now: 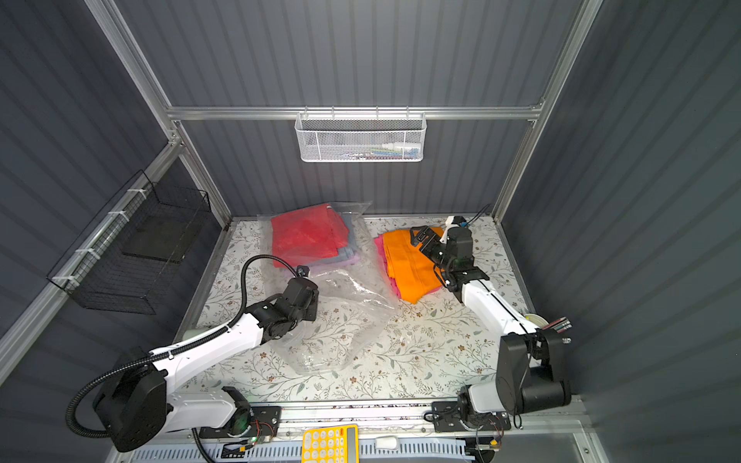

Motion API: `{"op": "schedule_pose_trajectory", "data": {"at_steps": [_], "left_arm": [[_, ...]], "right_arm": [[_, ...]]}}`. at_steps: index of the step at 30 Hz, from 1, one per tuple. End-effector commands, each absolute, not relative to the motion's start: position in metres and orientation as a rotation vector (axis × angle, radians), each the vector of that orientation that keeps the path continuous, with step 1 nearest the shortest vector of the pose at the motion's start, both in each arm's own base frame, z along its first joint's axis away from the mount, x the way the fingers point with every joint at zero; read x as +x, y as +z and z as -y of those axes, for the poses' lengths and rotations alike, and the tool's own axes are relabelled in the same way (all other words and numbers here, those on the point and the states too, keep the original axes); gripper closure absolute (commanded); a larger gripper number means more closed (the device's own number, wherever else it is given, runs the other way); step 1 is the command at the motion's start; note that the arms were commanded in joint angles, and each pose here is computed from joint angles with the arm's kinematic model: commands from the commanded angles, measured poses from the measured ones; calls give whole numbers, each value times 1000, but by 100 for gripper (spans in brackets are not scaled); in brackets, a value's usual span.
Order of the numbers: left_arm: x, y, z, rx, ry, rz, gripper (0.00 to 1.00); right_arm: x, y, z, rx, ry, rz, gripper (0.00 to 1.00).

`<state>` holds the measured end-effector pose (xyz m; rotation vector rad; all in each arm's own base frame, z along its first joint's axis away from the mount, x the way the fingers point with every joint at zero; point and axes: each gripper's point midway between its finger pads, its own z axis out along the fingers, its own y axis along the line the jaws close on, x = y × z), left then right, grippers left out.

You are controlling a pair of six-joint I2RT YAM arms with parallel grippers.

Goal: Take the trousers out of the vacuum bag
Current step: Place the trousers at the center of the board.

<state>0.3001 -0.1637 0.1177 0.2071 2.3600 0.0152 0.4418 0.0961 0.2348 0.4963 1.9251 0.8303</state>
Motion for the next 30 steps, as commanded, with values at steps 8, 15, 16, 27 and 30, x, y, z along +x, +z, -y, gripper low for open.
{"op": "schedule_pose_trajectory", "data": {"at_steps": [8, 15, 16, 27, 30], "left_arm": [[304, 132, 159, 196, 30, -2333, 100], [304, 134, 157, 189, 30, -2329, 100], [304, 135, 157, 190, 32, -2328, 100], [304, 136, 159, 195, 15, -2326, 100], [303, 136, 158, 195, 14, -2325, 100]], "right_arm": [[431, 95, -57, 735, 789, -2142, 1], [432, 124, -57, 699, 799, -2092, 1], [429, 133, -59, 683, 798, -2086, 1], [414, 163, -126, 478, 779, -2098, 1], [423, 141, -134, 494, 798, -2120, 1]]}}
